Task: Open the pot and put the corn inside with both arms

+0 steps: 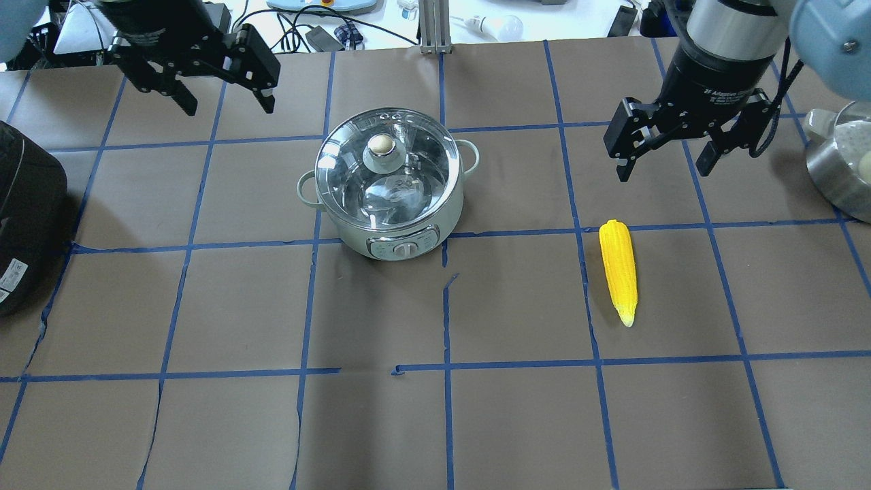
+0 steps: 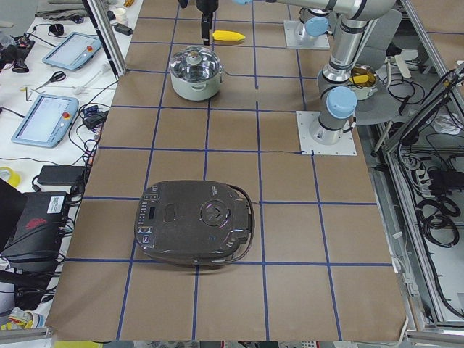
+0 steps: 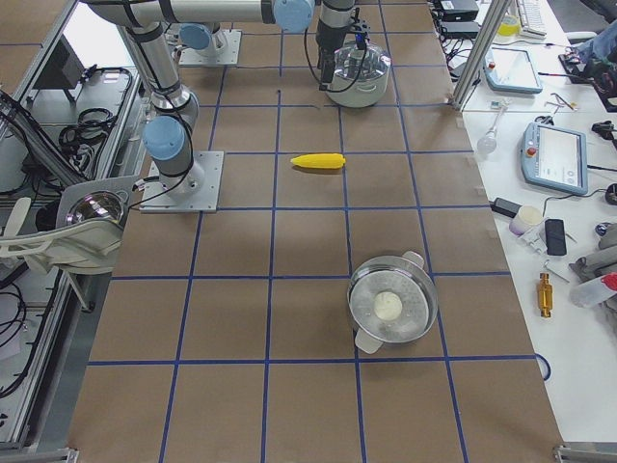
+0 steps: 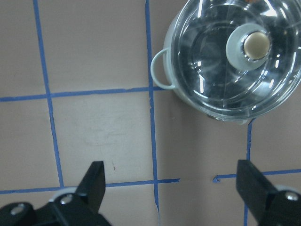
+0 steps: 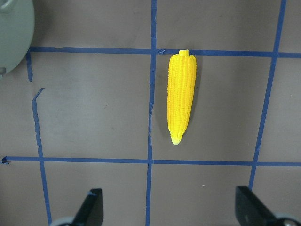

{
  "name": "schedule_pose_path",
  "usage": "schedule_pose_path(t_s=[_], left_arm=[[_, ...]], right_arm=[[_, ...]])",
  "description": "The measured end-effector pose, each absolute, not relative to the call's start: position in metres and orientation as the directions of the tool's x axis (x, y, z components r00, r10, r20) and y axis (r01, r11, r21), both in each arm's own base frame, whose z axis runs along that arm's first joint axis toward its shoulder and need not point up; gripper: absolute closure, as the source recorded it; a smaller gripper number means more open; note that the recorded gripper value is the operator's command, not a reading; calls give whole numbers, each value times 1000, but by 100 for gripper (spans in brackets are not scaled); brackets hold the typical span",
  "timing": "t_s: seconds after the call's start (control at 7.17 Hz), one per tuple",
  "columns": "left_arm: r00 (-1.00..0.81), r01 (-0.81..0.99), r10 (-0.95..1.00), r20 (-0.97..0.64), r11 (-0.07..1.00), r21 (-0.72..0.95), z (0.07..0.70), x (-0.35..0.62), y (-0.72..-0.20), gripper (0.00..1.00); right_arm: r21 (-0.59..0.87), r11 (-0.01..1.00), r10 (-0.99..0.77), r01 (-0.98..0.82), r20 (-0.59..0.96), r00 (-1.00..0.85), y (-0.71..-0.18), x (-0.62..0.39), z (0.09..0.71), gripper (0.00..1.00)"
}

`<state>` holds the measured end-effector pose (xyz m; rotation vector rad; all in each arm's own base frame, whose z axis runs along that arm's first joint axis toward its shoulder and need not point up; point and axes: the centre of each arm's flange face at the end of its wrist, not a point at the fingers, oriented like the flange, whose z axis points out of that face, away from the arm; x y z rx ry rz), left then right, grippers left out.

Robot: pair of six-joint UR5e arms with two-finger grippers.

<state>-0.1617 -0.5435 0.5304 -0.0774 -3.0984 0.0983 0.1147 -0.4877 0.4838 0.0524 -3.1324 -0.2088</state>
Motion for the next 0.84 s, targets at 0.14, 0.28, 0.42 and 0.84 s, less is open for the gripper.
schedule_pose_path(t_s=[0.14,0.28,0.42,0.84], left_arm=[[-998,38,42,46,996,-76,513,-187,-558,0],[-998,26,31,54,996,-81,491,-212,-573,0],[-998,21,25,58,997,-77,464,-236,-587,0],[-999,6,8,45,999,-45,395,-276,-612,0]], right_arm=[[133,991,-33,-33,0,-999,-488,115,484,0],[134,990,-33,-33,0,-999,-488,115,483,0],[134,990,-33,-33,-1,-999,-488,115,483,0],[135,990,-34,-34,-1,-999,-488,115,483,0]])
